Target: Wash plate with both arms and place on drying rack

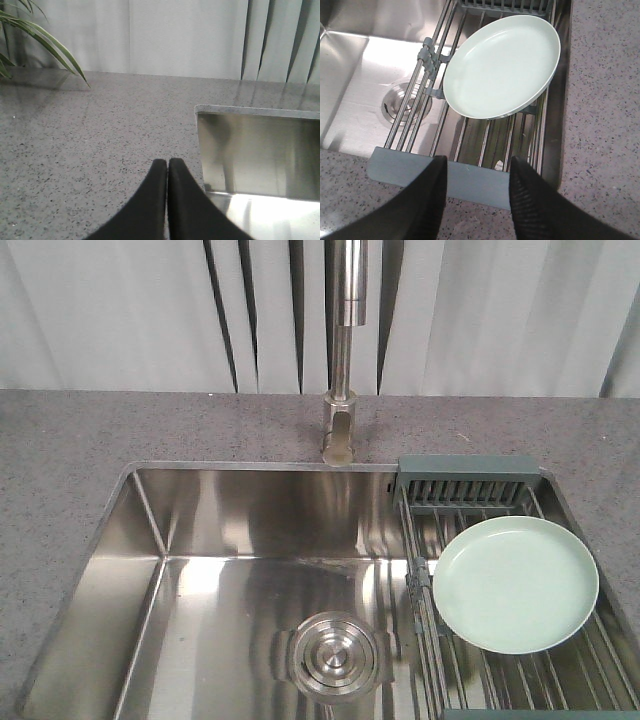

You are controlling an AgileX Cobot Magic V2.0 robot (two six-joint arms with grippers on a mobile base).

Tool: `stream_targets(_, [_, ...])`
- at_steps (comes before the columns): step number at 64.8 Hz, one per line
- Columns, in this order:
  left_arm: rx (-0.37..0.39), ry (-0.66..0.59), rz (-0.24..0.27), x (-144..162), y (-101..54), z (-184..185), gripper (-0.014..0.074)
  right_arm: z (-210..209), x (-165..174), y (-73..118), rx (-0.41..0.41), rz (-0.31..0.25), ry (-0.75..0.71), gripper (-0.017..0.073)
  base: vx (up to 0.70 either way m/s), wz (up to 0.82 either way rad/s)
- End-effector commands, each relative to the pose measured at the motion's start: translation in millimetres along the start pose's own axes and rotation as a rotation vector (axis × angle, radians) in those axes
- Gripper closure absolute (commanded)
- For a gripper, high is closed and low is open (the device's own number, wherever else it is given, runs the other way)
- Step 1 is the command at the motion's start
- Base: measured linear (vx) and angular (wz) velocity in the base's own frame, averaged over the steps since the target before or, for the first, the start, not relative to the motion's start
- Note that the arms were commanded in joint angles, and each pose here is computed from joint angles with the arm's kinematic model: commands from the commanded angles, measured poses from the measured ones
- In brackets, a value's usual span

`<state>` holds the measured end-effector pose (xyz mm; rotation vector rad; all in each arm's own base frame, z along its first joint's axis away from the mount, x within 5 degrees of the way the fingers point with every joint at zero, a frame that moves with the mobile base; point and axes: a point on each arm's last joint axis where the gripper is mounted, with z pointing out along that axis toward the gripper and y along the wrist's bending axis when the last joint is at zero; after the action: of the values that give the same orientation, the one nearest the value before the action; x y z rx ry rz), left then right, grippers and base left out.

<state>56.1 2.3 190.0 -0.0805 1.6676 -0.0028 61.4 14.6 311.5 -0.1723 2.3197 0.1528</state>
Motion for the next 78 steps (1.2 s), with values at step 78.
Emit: stream_targets(78, [0.009, -0.238, -0.028, -26.3, -0.7, -5.2, 0.0600, -3.6, -9.7, -0.2, 0.006, -0.008, -0.063, 0.0268, 0.00, 0.00])
